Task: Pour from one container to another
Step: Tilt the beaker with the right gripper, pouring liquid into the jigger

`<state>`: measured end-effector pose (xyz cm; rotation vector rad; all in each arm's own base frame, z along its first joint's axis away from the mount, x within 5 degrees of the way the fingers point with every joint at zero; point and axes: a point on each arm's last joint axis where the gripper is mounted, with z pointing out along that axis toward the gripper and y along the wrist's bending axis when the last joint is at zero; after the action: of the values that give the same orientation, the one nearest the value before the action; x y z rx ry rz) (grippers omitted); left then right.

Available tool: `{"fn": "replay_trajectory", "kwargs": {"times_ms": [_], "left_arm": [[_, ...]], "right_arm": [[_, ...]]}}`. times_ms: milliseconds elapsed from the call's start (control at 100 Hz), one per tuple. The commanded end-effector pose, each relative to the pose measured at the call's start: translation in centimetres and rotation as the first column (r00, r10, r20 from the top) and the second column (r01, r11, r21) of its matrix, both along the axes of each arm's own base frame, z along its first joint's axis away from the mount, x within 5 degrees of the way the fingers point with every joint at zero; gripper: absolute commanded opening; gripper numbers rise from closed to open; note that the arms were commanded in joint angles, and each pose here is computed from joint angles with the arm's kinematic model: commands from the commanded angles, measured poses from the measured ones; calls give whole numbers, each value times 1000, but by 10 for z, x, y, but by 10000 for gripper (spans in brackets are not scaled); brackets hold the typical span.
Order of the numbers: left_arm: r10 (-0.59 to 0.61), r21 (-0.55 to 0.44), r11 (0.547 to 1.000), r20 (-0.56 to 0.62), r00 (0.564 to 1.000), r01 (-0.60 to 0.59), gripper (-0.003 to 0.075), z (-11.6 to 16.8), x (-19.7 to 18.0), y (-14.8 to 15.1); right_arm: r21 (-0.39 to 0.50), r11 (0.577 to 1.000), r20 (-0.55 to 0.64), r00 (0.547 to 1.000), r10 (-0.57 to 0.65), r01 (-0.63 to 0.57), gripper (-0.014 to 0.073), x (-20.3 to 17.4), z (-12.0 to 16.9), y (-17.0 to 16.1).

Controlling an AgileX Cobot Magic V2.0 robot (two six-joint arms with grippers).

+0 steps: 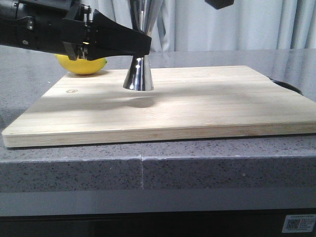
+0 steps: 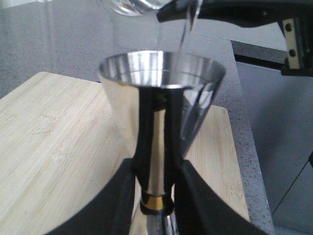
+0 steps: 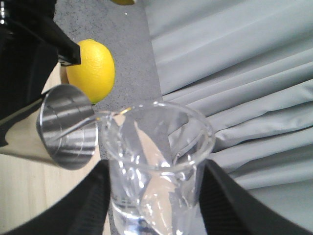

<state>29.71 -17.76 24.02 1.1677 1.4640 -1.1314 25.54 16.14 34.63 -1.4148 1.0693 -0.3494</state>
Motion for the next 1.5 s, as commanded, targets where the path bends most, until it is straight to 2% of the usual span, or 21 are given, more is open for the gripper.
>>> {"fn": "replay_trajectory", "kwargs": {"times_ms": [0,1490], "left_arm": [[-59,-141,988,57,997,66,137,32,-8,-4],[-83,-141,986,57,995,90,137,32,-13,-11]], "right_arm": [[55,998,76,997,31,-35,225,-9,27,-1],[-52,998,121,992,33,-27,225,-8,24,-3]]}}
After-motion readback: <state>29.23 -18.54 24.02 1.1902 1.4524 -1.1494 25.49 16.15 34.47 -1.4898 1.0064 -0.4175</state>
